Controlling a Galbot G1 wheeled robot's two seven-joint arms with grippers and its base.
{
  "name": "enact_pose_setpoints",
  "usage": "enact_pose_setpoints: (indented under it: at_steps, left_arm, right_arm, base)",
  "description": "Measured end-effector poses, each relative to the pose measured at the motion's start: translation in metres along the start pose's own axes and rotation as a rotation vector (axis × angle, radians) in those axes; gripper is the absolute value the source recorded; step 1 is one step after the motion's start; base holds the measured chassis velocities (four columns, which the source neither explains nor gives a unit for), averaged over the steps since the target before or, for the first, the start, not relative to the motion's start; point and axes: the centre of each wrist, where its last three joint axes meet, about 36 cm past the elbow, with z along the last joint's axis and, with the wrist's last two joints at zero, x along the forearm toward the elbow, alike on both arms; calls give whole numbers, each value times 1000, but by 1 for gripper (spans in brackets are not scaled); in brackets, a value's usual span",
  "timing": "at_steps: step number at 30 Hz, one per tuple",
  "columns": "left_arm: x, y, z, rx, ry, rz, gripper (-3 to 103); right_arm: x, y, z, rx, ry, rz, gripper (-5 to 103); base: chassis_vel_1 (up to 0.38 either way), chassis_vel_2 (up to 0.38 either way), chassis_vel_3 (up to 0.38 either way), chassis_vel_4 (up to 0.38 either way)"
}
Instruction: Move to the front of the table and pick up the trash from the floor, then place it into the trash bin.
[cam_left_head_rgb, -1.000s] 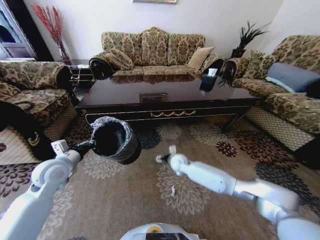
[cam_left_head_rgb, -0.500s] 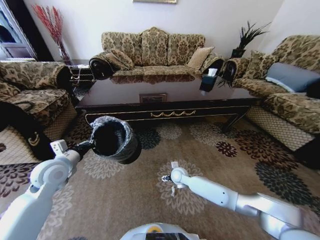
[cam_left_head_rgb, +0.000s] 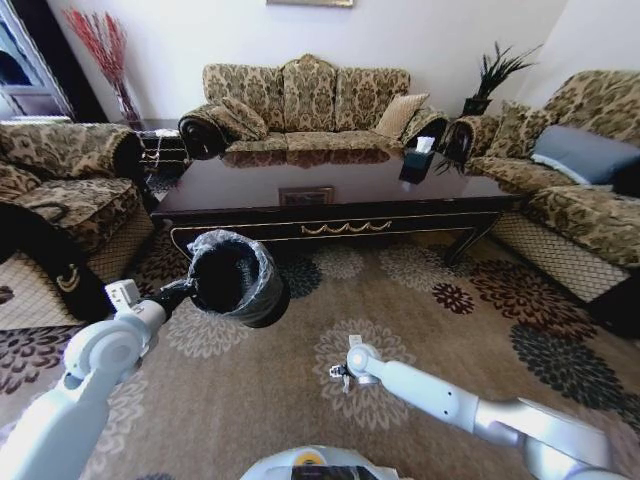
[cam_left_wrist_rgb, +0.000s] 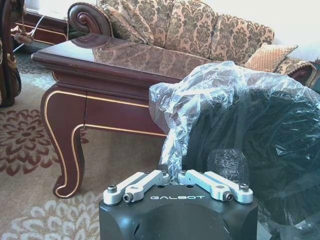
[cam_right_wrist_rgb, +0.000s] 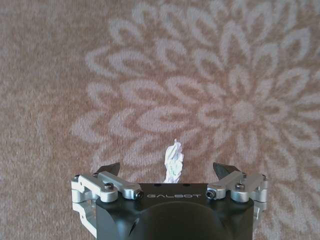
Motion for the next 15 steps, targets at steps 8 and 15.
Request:
enact_pose_setpoints:
  at_steps: [8,15]
  left_arm:
    - [1,0,1,-3,3,0,3]
    - [1,-1,1,-3,4,2,3]
  right_arm:
    - [-16,-2,7,30,8,6,100]
    - [-23,-4,12,45,-2,14,89]
  base:
    - [0,0,0,0]
    - [0,0,0,0]
